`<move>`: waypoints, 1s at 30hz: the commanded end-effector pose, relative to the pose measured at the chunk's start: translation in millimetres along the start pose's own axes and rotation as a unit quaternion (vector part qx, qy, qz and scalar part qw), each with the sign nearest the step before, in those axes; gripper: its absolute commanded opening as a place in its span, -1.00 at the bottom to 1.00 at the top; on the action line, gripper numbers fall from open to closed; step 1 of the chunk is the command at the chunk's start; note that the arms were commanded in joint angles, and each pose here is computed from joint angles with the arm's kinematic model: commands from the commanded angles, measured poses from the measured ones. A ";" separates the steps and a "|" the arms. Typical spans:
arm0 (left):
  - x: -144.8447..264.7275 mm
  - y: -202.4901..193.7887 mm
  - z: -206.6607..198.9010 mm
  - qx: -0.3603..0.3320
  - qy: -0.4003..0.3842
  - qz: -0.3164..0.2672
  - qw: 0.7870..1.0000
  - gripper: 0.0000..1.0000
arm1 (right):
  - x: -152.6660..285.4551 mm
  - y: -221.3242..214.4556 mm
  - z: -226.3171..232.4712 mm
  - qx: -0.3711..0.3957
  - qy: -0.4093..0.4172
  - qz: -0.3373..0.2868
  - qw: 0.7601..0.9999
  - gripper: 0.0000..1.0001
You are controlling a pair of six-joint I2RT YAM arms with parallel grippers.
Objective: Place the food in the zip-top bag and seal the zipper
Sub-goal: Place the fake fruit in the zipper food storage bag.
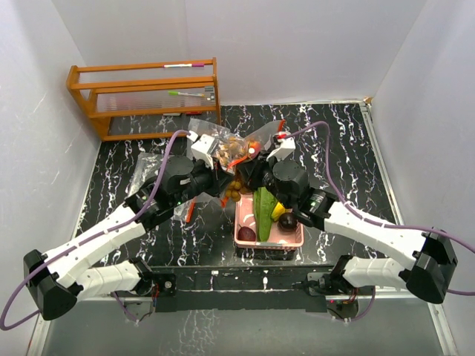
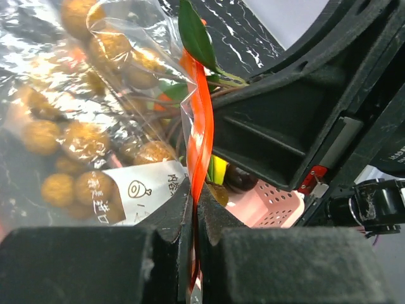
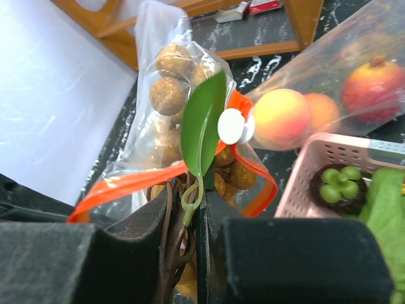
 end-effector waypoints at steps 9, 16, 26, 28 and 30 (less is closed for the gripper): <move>-4.3 -12.7 -3.3 0.024 -0.029 0.019 0.999 -1.00 | -1.5 49.0 13.6 -0.158 0.018 -0.169 0.973 -0.85; -11.6 -22.5 2.5 0.027 -0.019 0.031 0.999 -1.00 | -4.8 75.0 11.8 -0.182 0.002 -0.200 0.963 -0.85; -13.8 7.4 -17.4 0.024 -0.051 -0.020 0.998 -1.00 | -35.2 24.7 22.7 -0.205 0.034 -0.104 0.973 -0.85; -12.1 20.7 -22.4 0.012 -0.044 -0.040 0.998 -1.00 | -36.6 13.6 30.2 -0.190 0.047 -0.085 0.977 -0.85; -11.7 30.4 -25.0 0.001 -0.033 -0.057 0.998 -1.00 | -34.9 5.7 40.2 -0.175 0.057 -0.070 0.980 -0.82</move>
Point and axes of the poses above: each gripper's point midway between its finger pads, its own x axis back along the fingers, its own z axis along the line the jaws close on, y = z × x, the point moved 10 cm from there along x, back along the fingers, and after that the axes turned 14 degrees about x, right-handed, at the moved point
